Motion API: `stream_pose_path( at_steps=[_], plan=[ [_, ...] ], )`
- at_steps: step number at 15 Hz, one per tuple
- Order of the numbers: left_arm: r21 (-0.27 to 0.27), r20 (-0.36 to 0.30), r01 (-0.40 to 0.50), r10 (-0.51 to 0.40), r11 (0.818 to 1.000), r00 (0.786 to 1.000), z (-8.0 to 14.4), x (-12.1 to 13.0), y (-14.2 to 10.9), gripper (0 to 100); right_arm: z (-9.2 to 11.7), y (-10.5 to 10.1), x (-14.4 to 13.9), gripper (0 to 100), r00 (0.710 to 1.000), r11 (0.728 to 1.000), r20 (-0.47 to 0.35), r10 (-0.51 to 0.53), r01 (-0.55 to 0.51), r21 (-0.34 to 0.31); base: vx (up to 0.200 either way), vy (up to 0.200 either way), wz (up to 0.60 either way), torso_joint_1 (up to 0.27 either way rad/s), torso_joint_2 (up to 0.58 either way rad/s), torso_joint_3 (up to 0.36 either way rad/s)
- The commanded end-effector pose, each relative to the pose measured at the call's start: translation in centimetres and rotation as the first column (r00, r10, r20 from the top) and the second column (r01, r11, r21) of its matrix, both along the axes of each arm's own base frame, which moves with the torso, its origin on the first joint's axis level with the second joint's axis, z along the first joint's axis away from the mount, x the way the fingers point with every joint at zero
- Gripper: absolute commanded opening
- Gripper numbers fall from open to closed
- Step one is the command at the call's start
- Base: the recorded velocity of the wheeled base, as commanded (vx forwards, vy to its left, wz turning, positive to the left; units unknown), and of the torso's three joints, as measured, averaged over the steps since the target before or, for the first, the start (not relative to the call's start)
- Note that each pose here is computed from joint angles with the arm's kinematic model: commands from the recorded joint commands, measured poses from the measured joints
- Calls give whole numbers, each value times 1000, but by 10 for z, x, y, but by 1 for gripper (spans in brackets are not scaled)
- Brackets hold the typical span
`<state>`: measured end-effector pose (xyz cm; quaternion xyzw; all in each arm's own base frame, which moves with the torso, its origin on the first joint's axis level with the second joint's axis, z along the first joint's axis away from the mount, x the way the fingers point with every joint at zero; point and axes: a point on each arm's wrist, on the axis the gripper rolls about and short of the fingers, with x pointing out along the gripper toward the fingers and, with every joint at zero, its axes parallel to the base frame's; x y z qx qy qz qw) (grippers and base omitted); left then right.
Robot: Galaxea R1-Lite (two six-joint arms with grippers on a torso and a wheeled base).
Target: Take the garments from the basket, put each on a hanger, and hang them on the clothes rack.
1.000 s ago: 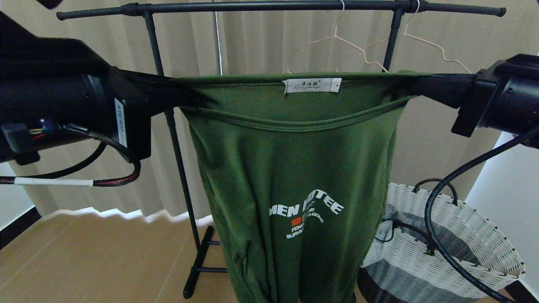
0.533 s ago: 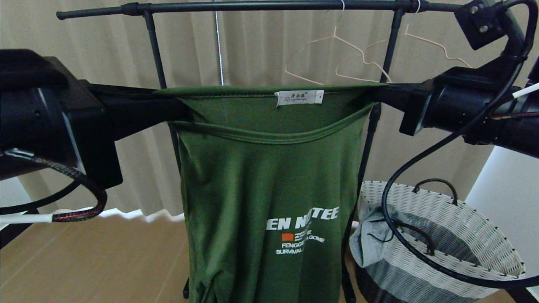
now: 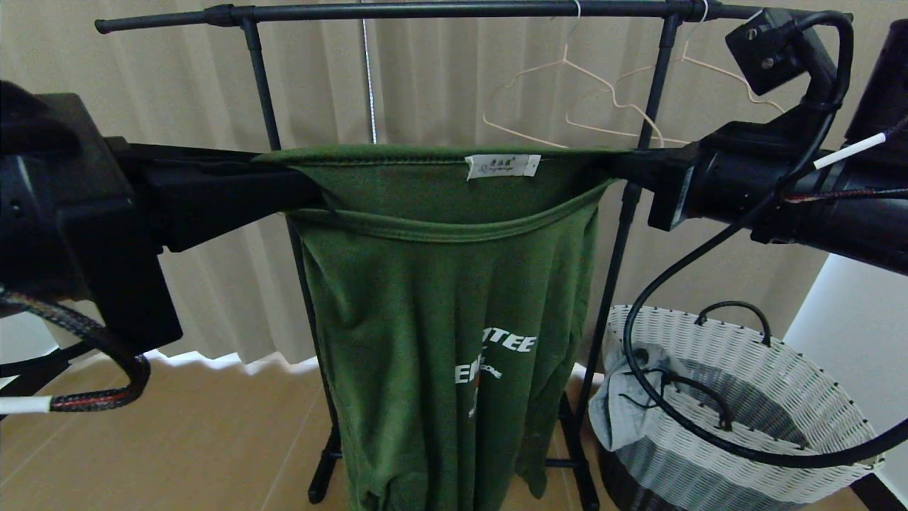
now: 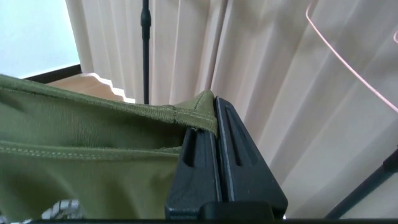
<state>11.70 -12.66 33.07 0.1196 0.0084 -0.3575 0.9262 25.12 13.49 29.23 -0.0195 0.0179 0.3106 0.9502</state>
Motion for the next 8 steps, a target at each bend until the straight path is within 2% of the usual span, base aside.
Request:
stream_pose_path(
  at_steps=[1, 4, 8],
  plan=[
    [19, -13, -38, 39, 999, 999, -3, 14, -5, 0, 7, -8, -16, 0, 1000, 1000, 20, 1, -1, 10, 0, 0, 0, 0, 0, 0],
    [41, -32, -87, 88, 995, 996, -6, 37, -13, 0, 13, -20, -39, 0, 999, 1000, 44, 0, -1, 22, 0, 0, 0, 0, 0, 0],
    [31, -29, -162, 163, 986, 986, -3, 96, -38, 0, 23, -45, -83, 0, 996, 999, 92, -10, 6, 47, 0, 0, 0, 0, 0, 0]
  ],
)
